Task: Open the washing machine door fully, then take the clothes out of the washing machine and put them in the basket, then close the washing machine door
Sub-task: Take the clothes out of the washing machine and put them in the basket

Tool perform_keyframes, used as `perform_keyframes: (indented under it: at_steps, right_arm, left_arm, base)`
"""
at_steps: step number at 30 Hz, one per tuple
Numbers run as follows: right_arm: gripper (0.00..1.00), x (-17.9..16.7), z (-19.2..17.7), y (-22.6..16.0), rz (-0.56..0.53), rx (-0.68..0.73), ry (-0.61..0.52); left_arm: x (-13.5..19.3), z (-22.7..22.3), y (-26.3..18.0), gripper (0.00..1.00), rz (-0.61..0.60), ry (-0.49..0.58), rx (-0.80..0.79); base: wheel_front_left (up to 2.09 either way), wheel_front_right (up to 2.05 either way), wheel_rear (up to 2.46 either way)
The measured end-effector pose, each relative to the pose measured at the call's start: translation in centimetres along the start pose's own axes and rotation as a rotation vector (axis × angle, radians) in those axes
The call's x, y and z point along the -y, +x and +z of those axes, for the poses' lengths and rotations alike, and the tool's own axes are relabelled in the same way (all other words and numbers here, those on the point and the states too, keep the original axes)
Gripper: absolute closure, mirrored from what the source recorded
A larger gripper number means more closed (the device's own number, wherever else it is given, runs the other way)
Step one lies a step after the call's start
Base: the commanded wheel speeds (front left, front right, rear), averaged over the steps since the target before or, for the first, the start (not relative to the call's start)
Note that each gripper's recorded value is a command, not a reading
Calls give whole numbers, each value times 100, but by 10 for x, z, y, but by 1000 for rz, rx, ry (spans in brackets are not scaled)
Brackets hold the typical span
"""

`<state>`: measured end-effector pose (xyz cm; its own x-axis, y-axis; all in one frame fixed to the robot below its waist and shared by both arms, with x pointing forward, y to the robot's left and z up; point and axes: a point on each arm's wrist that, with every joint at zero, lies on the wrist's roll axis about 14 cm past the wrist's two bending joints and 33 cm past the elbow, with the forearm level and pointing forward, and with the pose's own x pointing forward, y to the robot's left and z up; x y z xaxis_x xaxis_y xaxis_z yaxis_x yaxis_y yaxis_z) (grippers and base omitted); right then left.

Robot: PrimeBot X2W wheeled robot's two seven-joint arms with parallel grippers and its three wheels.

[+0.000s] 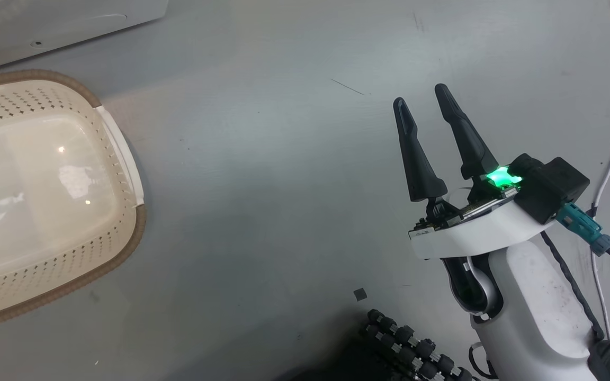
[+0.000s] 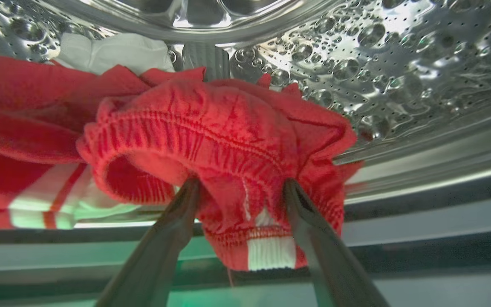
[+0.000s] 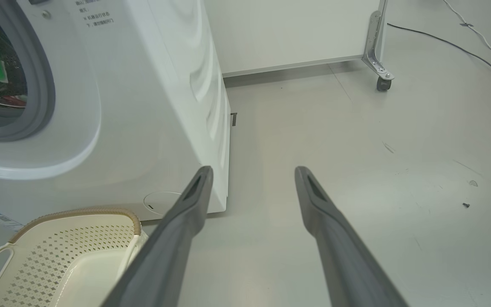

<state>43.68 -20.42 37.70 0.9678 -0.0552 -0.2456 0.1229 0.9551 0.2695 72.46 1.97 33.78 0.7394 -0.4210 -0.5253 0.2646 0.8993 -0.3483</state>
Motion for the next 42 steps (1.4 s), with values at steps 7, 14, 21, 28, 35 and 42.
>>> perform_keyframes:
  at_steps: [7, 14, 21, 28, 35, 42]
  right_arm:
    - [0, 0, 2, 3, 2, 7, -4]
    - [0, 1, 5, 5, 3, 15, -9]
    - [0, -2, 10, 10, 18, 33, -33]
    - [0, -8, 11, 14, 40, 39, -54]
    - [0, -16, 11, 17, 70, 44, -86]
    - [0, -29, 13, 19, 110, 55, -98]
  left_arm:
    - [-8, -9, 3, 100, 34, -9, -46]
    - [-10, -5, 3, 100, 43, -9, -25]
    - [-5, 10, -4, 100, 33, 9, 48]
    - [-1, 34, -18, 100, 26, 80, 162]
    - [13, 49, -36, 100, -1, 135, 280]
    - [27, 63, -63, 100, -27, 162, 411]
  base:
    - [0, 0, 0]
    - [0, 0, 0]
    - [0, 0, 0]
    - [0, 0, 0]
    - [0, 0, 0]
    - [0, 0, 0]
